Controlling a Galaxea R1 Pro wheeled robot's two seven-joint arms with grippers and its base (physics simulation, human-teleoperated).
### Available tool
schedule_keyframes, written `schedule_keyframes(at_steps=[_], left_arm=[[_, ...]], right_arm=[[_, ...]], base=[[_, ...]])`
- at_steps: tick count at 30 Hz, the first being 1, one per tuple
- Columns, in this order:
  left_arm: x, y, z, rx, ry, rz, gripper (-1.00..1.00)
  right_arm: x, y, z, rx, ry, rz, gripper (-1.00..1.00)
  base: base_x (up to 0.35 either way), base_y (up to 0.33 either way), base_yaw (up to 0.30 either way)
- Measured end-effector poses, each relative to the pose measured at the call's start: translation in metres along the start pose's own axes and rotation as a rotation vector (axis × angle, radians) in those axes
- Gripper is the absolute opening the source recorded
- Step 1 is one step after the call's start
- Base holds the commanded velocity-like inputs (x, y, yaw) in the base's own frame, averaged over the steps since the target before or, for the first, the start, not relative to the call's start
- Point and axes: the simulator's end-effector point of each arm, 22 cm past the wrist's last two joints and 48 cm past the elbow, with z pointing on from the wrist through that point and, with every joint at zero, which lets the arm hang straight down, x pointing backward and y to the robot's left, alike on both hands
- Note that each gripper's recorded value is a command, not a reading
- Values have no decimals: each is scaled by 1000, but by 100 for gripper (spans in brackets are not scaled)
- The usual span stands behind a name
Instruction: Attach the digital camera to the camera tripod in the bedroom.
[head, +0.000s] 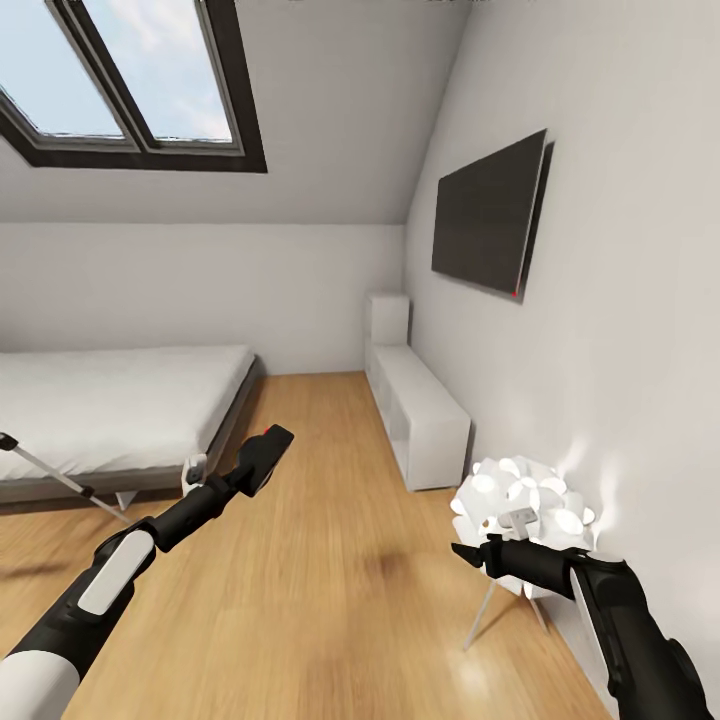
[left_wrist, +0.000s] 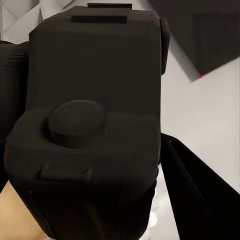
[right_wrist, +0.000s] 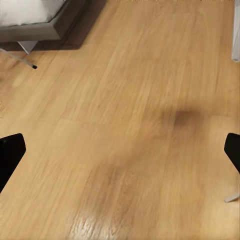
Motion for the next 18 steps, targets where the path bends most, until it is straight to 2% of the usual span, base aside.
schedule_keyframes(at_steps=[18], left_arm=[[-20,-29,4,0,0,0,-100]], right_arm=[[-32,7,-15,5,0,2,100]], base=[[0,0,0]])
